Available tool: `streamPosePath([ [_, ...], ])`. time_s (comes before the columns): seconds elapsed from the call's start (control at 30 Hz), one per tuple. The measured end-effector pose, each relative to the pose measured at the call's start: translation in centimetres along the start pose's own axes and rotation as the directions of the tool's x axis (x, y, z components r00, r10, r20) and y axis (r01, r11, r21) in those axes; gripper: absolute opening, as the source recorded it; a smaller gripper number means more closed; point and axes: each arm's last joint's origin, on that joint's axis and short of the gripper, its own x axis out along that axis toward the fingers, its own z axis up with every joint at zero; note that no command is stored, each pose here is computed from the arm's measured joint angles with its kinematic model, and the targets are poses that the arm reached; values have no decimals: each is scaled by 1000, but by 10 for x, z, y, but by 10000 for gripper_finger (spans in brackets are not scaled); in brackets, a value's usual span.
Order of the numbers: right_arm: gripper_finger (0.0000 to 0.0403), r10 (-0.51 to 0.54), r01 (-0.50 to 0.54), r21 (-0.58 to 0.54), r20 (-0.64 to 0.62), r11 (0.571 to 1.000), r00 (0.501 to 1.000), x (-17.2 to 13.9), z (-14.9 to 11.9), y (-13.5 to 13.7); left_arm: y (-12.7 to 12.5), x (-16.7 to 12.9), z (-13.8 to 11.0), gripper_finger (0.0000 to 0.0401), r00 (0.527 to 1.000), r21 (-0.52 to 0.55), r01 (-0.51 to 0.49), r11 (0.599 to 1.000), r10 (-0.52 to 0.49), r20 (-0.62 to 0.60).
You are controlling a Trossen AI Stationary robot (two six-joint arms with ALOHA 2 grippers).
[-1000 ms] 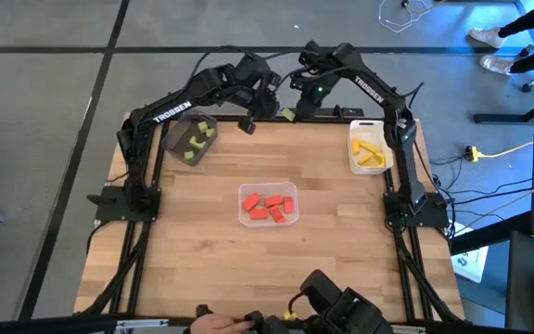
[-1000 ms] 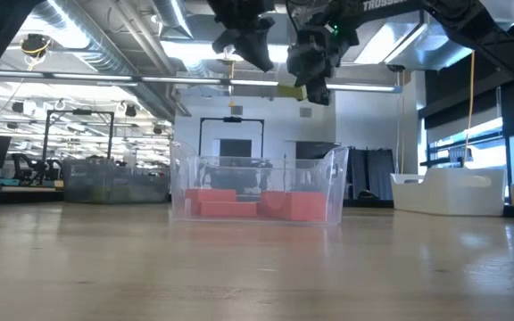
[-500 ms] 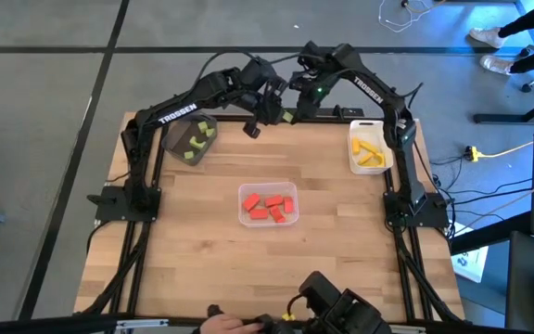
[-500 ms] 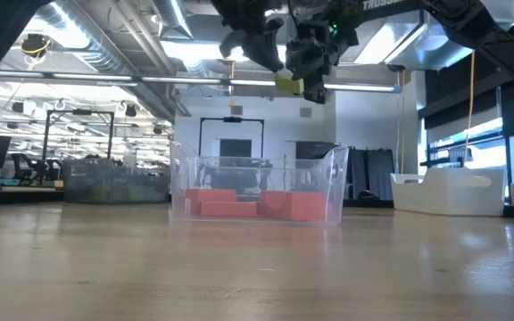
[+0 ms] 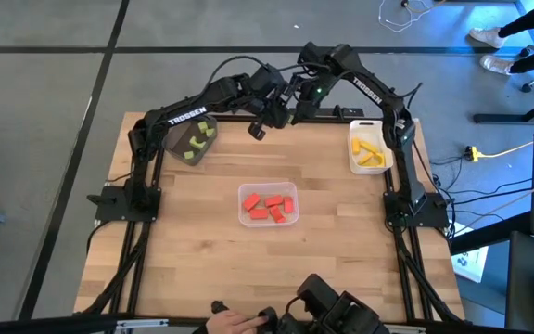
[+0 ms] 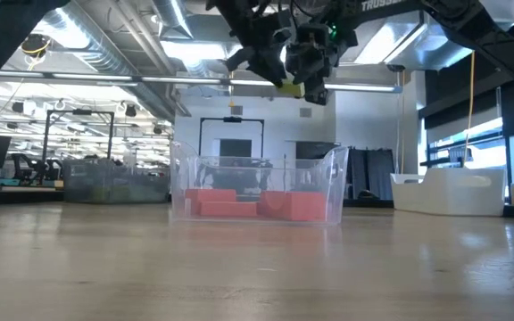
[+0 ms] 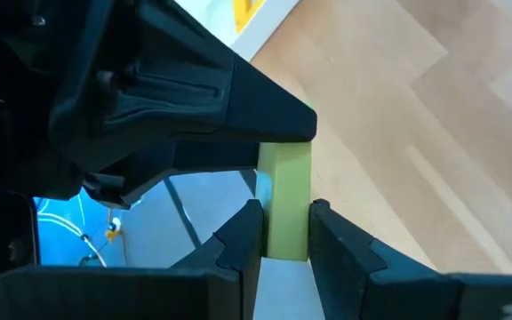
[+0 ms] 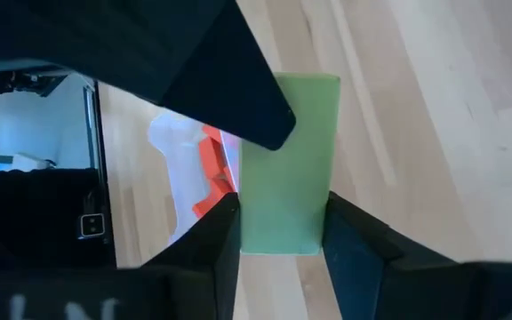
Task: Sort & place blocks by color
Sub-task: Put the green block into the black bin
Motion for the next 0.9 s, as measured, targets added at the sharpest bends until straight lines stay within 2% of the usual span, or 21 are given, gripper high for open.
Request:
streamPosePath([
  [0.23, 126, -2, 2, 2, -1, 1000, 1000, 0, 0, 0, 0, 5, -1, 81, 1000, -2, -1, 1000, 1, -6],
  [0.43, 126, 6, -6, 3, 0, 1000, 1000, 0, 0, 0, -1, 5, 1, 44, 1000, -15, -2, 1000, 2, -11],
  [0.9, 126, 1, -1, 8, 0, 1000, 1000, 0, 0, 0, -3, 5, 0, 44, 999, -25, 10, 1000, -11, -38],
])
